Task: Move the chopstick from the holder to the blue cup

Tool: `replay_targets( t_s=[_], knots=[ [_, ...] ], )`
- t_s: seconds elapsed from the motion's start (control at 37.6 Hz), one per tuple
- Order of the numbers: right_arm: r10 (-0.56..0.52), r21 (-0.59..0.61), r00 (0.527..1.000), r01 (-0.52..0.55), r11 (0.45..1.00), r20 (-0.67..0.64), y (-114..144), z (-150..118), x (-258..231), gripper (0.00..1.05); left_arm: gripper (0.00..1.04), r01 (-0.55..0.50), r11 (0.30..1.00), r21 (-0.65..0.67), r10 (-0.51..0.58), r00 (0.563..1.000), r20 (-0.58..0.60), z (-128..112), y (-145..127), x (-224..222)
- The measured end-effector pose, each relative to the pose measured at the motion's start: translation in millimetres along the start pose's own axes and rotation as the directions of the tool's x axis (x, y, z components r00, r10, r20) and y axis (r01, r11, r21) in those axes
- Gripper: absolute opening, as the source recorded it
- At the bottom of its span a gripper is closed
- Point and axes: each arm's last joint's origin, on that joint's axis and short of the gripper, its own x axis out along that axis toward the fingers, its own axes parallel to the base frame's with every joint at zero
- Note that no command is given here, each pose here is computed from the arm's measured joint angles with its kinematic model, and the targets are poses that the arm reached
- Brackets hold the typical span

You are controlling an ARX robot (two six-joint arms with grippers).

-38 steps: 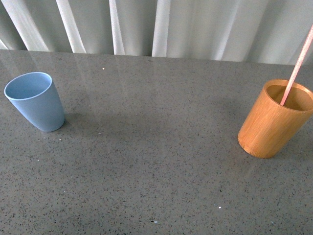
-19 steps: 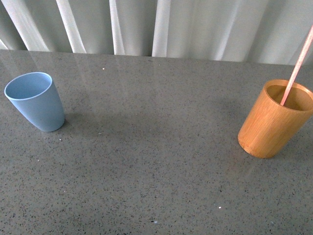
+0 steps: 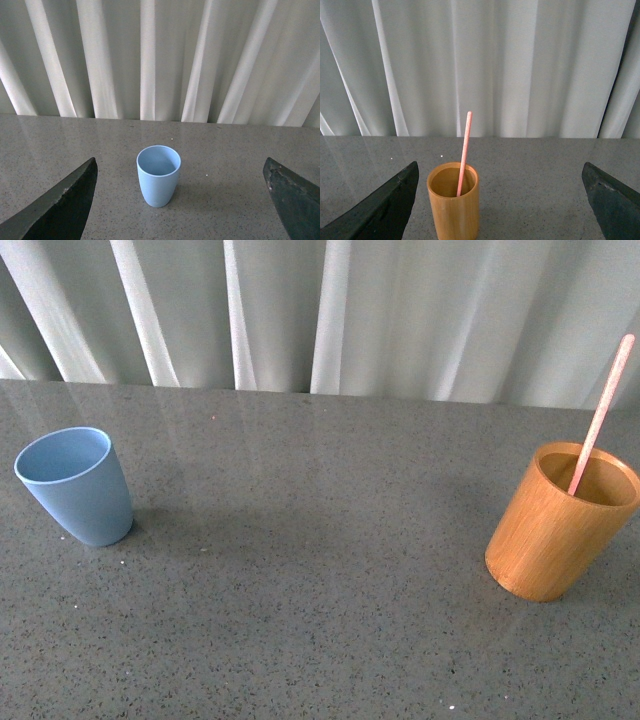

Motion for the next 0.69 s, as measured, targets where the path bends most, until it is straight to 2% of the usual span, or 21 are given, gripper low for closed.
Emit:
replay_targets(
  t_s=[0.51, 0.56, 0.61, 0.69],
  knots=[
    [0.000, 0.000, 1.000, 0.000, 1.000, 0.000, 0.0, 0.0, 0.0, 0.95, 0.98, 0.000, 1.000, 0.000, 0.000, 1.000, 0.000, 0.0, 0.0, 0.0],
    [0.000, 0.000, 1.000, 0.000, 1.000, 0.000, 0.0, 0.0, 0.0, 0.95, 0.98, -0.153, 0.988, -0.031, 0.147, 0.979, -0.138, -3.0, -0.2, 1.2],
    [-0.001, 0.000, 1.000, 0.001, 1.000, 0.000, 0.0, 0.0, 0.0, 0.95, 0.98, -0.325, 0.946, -0.014, 0.309, 0.912, -0.268, -5.4, 2.1, 5.4],
    [0.002, 0.000, 1.000, -0.002, 1.000, 0.000, 0.0, 0.0, 0.0, 0.95, 0.98, -0.380, 0.924, -0.054, 0.340, 0.876, -0.342, -2.2, 6.4, 15.0]
  ],
)
